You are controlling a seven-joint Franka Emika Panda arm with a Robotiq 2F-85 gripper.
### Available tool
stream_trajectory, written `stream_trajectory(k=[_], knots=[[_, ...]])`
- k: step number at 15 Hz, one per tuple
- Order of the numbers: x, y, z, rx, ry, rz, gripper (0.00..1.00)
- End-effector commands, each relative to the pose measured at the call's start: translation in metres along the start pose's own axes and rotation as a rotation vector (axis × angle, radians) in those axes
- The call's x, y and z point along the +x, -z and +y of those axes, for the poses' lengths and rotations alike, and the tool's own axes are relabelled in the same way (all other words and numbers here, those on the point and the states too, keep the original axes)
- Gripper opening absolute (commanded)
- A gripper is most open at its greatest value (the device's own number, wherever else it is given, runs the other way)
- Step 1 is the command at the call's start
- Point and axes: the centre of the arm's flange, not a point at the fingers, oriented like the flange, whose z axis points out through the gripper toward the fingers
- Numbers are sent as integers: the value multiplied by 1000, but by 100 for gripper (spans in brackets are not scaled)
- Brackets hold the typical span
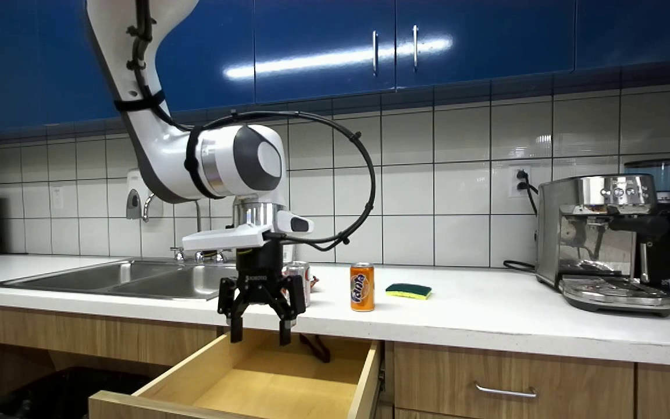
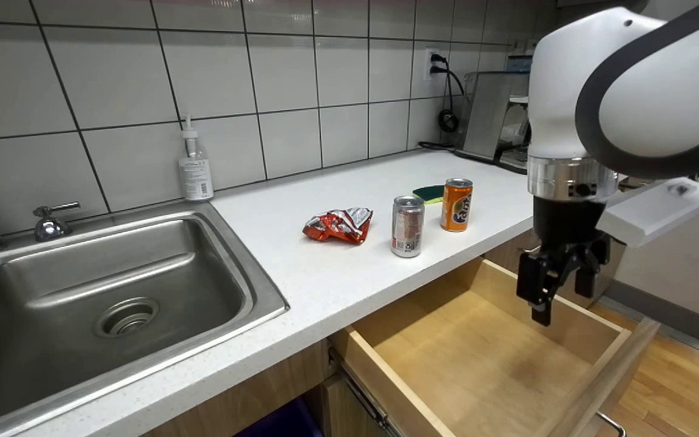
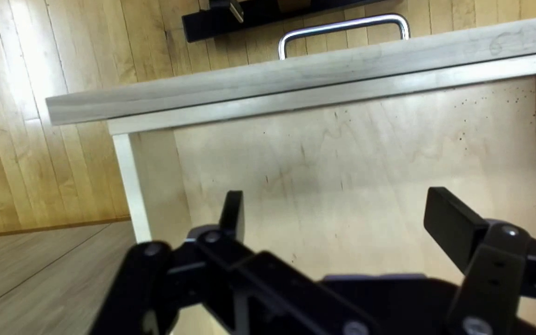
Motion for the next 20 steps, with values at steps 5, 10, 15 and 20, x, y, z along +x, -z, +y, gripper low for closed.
stream_trajectory(k=[5, 10, 15, 20], knots=[[16, 69, 20, -80, 65, 92, 100], [36, 96, 23, -117, 127, 163, 100], [69, 116, 12, -122, 171, 212, 100], [99, 126, -1, -111, 191, 227, 100]])
